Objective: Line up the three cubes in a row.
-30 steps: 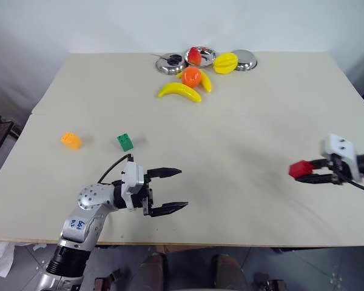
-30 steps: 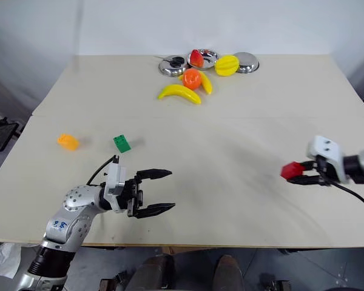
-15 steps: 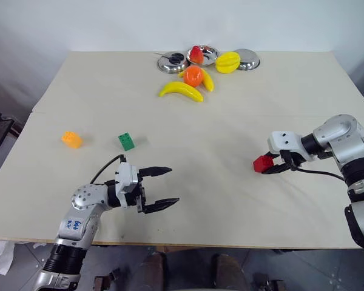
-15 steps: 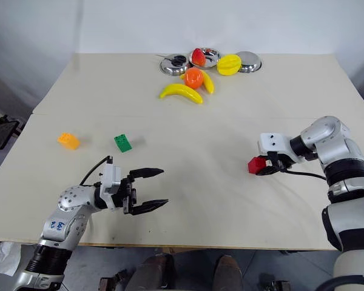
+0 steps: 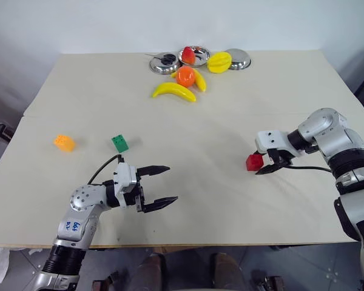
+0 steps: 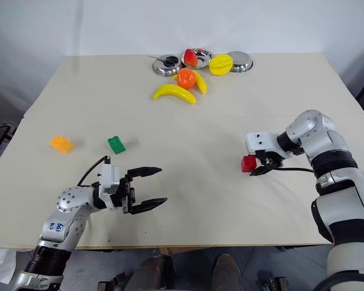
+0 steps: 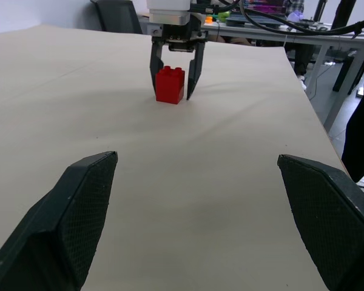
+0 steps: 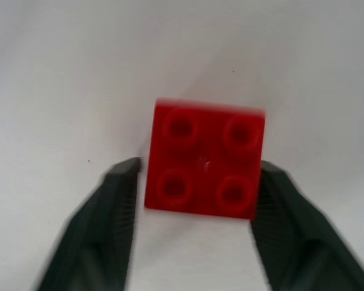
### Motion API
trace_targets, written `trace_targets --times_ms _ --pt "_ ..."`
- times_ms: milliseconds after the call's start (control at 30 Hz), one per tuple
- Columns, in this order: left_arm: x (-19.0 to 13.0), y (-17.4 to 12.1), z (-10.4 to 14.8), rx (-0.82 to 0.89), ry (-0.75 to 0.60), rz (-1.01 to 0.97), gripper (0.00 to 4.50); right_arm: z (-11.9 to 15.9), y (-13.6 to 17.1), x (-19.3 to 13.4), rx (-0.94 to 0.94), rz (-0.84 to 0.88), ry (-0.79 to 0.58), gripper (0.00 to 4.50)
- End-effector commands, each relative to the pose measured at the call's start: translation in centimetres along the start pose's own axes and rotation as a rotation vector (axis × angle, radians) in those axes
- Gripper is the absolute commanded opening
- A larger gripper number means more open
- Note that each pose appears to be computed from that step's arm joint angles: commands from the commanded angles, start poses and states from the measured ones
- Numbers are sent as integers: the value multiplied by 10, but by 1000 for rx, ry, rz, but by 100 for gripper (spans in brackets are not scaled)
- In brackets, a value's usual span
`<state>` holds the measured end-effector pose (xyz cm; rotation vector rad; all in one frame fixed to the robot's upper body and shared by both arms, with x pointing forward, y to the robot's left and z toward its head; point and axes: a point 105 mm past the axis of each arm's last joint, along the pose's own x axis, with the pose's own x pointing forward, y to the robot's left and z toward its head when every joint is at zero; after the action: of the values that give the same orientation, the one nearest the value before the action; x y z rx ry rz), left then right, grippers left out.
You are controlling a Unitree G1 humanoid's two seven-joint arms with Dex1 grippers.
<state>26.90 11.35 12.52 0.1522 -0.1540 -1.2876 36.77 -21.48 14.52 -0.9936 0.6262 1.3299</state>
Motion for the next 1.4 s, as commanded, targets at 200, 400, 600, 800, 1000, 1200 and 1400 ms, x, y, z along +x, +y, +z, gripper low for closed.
trace_targets --times_ms 200,400,600,800,1000,1200,1400 --pt "-26 12 -4 19 35 94 450 12 13 -50 -128 -136 -231 444" --pt "-58 21 -11 -15 57 226 450 4 43 -86 -95 -245 -435 444" --pt "-152 38 -18 -67 49 724 450 -22 70 -104 150 -567 -763 444" --pt "-205 20 -20 -90 72 931 450 -39 99 -91 182 -728 -779 444" --pt "-215 13 -14 -81 95 936 450 -27 103 -85 248 -716 -869 444" --pt "-166 50 -6 -15 97 779 450 -28 98 -80 254 -719 -848 444" --pt "-100 130 -5 24 133 605 450 -17 96 -75 262 -659 -852 444"
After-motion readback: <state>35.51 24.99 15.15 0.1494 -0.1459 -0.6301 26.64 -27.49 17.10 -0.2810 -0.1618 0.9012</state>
